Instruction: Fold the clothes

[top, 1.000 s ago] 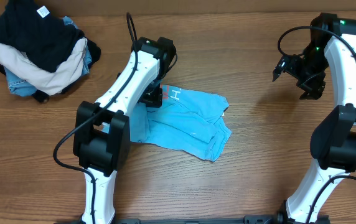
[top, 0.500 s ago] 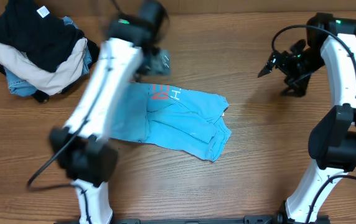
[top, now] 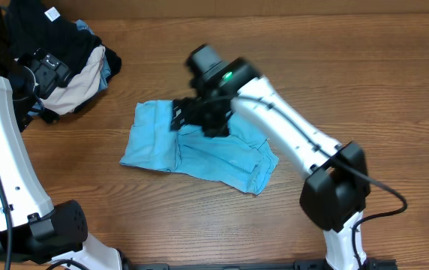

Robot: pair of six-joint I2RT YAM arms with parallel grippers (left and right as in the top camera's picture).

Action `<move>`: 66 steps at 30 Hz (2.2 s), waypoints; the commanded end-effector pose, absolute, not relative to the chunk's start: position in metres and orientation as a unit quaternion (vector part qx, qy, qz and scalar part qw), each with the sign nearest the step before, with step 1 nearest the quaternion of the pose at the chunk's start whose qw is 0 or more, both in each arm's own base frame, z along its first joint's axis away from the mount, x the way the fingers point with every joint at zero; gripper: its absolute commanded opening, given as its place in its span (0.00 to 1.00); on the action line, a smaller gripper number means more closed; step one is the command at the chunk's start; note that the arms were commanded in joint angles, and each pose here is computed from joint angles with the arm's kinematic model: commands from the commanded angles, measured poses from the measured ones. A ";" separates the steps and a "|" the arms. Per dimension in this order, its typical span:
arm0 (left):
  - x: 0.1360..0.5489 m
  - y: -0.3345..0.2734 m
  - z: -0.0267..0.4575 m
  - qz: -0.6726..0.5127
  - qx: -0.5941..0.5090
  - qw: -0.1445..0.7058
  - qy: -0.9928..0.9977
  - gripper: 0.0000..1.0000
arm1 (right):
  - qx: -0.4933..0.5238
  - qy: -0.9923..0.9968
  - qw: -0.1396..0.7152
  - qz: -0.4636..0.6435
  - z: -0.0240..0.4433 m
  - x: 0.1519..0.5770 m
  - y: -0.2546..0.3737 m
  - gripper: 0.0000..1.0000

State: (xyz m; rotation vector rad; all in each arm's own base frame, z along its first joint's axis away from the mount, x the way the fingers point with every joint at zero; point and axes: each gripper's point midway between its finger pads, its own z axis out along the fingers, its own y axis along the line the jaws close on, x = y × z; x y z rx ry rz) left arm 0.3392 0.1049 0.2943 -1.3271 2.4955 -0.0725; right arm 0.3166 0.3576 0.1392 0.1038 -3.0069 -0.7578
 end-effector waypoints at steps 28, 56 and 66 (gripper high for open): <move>0.338 0.104 0.298 -0.016 -0.405 0.162 0.900 1.00 | -0.061 -0.992 -0.039 -0.102 0.034 0.354 0.350 0.31; 0.333 0.111 0.276 0.013 -0.406 0.133 0.904 1.00 | -0.153 -0.978 0.024 -0.142 0.064 0.318 0.388 0.17; 0.334 0.111 0.276 0.013 -0.406 0.134 0.904 1.00 | -0.178 -0.977 -0.007 -0.116 0.080 0.364 0.331 0.25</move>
